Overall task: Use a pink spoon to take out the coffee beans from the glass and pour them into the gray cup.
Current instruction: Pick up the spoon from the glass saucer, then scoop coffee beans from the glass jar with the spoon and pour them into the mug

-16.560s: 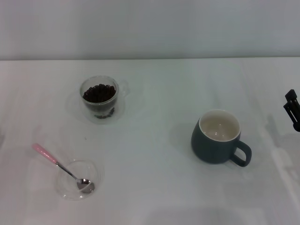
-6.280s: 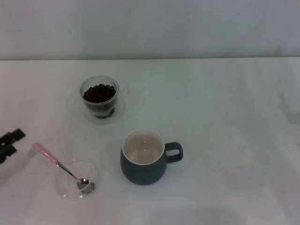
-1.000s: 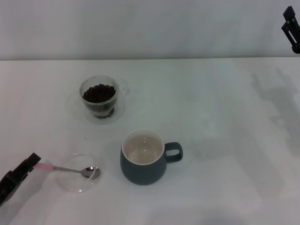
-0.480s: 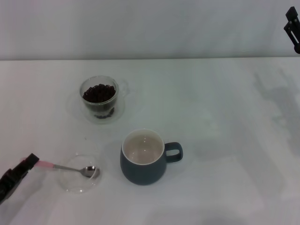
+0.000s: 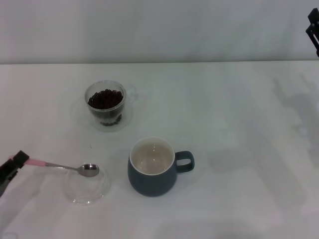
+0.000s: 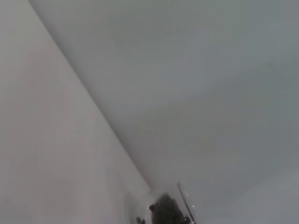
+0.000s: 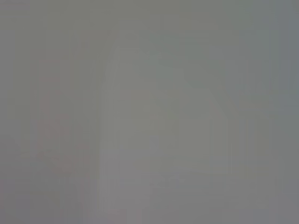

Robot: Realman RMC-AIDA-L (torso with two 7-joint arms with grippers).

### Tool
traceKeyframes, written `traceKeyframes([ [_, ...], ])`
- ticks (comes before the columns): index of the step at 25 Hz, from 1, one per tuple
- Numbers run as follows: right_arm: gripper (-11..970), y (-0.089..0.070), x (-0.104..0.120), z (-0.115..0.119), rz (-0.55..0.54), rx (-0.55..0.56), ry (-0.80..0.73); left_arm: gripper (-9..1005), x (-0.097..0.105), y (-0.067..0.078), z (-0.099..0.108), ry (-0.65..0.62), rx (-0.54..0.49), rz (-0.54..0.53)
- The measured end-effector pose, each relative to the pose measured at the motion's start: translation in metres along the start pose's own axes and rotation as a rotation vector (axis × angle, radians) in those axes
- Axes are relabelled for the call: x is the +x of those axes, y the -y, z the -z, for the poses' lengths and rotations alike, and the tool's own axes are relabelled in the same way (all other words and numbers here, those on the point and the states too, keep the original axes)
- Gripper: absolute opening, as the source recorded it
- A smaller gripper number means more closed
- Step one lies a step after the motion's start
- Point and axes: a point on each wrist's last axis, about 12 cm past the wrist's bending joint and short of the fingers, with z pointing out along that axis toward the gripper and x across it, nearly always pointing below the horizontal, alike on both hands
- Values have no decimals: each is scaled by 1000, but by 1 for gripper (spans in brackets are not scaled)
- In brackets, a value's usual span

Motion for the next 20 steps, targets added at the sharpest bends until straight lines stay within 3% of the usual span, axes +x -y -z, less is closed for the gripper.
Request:
traceKeyframes([
  [6, 828, 0, 1, 2, -3, 4, -3, 127, -19, 9, -9, 8, 61, -52],
  [13, 828, 2, 3, 10, -11, 19, -17, 127, -55, 25, -45, 34, 126, -118],
  [20, 828, 9, 3, 19, -33, 51, -15, 127, -101, 35, -84, 94, 62, -201],
])
